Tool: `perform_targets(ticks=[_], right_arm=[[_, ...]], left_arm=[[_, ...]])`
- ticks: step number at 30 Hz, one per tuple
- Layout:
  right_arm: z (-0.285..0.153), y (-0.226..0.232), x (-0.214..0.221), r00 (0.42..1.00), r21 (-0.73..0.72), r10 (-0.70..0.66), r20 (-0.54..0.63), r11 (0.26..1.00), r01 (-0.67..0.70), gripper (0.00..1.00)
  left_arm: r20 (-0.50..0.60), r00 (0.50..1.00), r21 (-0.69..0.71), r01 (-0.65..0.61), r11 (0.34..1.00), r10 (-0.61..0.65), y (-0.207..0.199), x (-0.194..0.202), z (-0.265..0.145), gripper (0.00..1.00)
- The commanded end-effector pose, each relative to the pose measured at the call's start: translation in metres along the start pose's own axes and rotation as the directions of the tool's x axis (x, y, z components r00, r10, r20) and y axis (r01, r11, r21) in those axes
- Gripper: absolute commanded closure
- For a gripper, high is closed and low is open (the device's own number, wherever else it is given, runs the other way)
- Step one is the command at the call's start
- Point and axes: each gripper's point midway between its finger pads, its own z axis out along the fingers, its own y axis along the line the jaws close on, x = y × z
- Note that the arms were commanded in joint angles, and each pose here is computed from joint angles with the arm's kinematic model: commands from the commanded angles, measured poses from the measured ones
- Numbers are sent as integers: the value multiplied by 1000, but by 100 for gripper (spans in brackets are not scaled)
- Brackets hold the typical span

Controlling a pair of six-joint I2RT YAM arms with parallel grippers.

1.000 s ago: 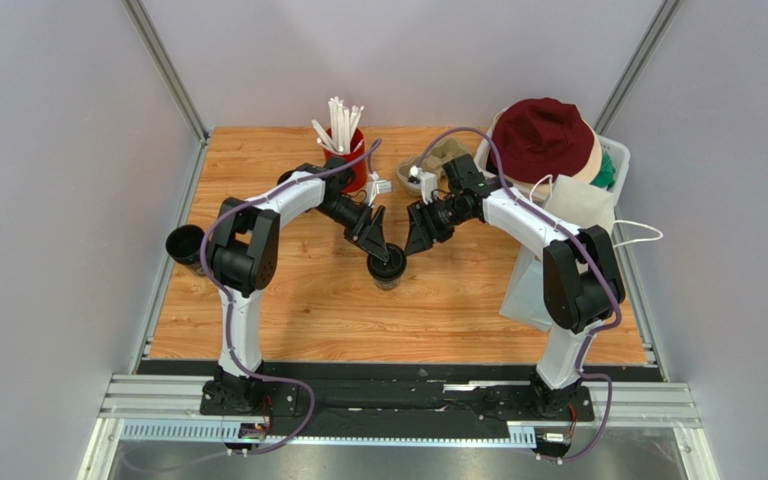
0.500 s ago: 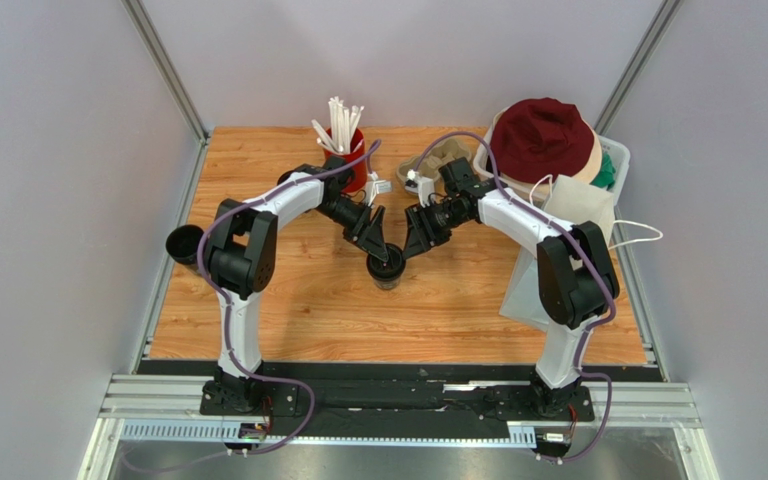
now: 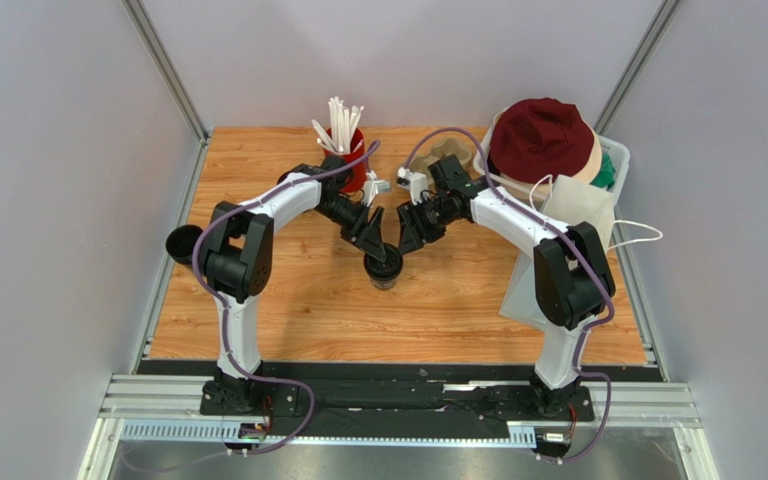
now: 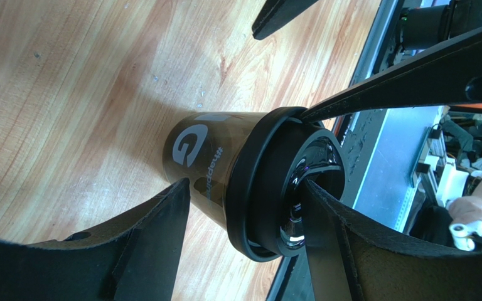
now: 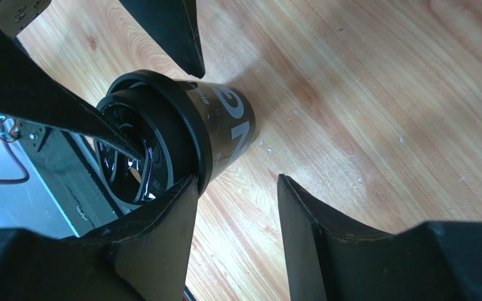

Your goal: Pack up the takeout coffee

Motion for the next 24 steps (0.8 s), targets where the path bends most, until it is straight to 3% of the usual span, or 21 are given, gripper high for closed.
perform_targets(ticks=[1, 8, 24], right_arm=[[-7, -7, -20, 998, 82, -60, 34, 995, 57, 47], [-29, 13, -56, 988, 21, -99, 115, 995, 98, 46], [14, 10, -30, 999, -69, -45, 11, 997, 46, 46]], left_arm=[[-141, 988, -268, -95, 959, 58, 69, 34, 3, 29], [-148, 987, -273, -95, 957, 56, 71, 38, 4, 29], [-129, 989, -260, -100, 960, 68, 67, 33, 5, 29]])
